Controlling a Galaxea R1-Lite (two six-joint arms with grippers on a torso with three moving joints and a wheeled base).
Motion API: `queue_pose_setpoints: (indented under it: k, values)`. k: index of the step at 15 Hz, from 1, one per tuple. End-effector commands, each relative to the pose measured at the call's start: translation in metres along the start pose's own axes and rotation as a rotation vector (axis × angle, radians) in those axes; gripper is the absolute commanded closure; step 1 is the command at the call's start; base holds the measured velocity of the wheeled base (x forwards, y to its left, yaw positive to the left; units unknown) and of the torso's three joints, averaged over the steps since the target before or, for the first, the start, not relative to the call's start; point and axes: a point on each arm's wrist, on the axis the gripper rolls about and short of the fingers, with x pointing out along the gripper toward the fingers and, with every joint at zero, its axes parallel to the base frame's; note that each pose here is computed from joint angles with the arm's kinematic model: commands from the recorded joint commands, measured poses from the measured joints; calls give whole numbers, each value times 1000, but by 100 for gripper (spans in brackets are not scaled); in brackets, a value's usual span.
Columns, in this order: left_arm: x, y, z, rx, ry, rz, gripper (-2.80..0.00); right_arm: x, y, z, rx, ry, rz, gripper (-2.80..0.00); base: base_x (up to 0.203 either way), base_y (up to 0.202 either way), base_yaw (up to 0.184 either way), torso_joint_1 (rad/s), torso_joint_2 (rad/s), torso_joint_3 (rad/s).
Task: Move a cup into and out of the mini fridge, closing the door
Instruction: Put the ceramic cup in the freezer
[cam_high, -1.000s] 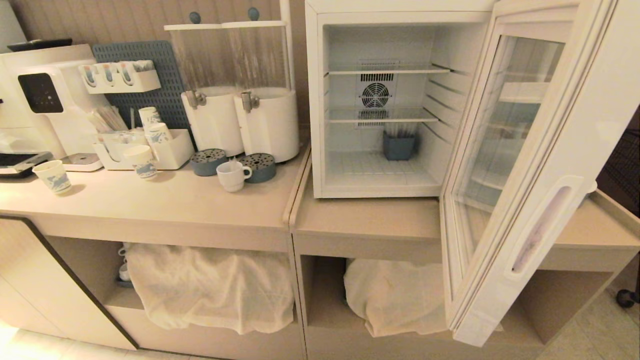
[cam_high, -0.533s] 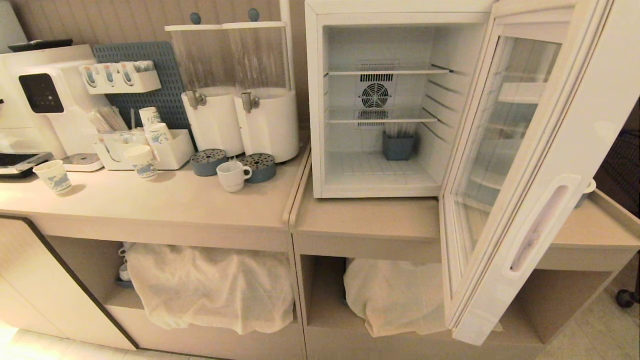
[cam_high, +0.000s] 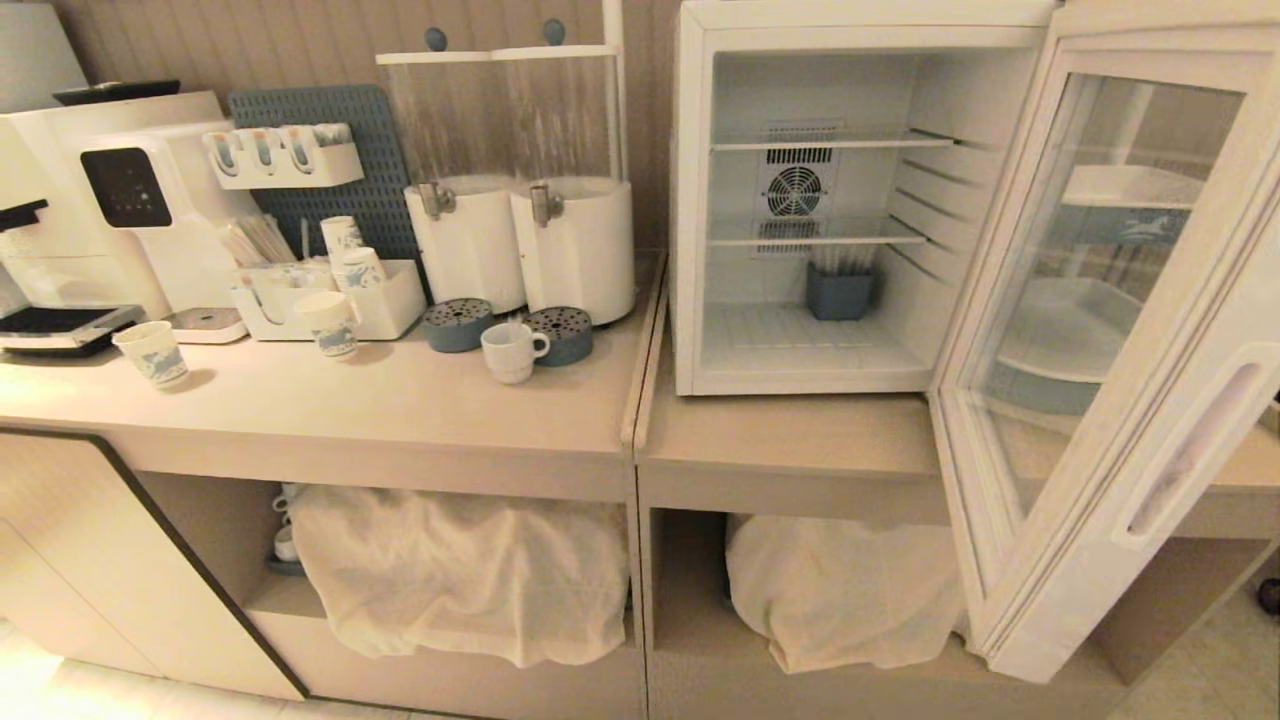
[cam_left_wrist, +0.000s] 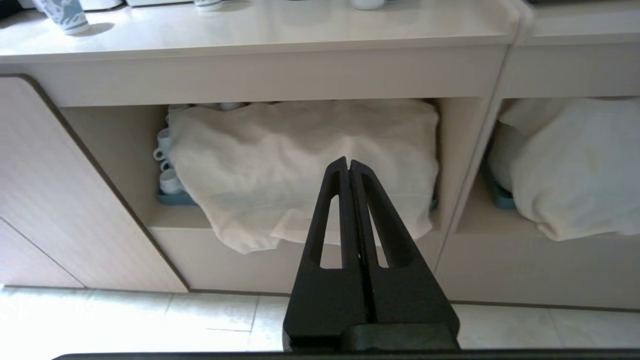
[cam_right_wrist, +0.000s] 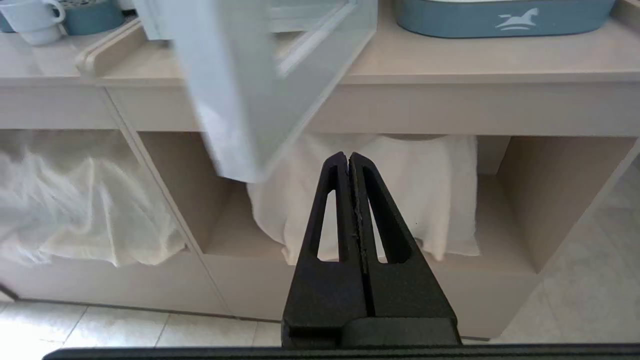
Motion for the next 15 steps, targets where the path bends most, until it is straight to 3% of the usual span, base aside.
queue_pose_setpoints:
  k: [1,15]
  values:
    - [0,0,0,0,1,2,0,0,0,0,0,2,0,0,0,186,0,6,2,12]
    - [0,0,0,-6,1,3,0,0,0,0,1,2,0,0,0,194,0,2,3,3]
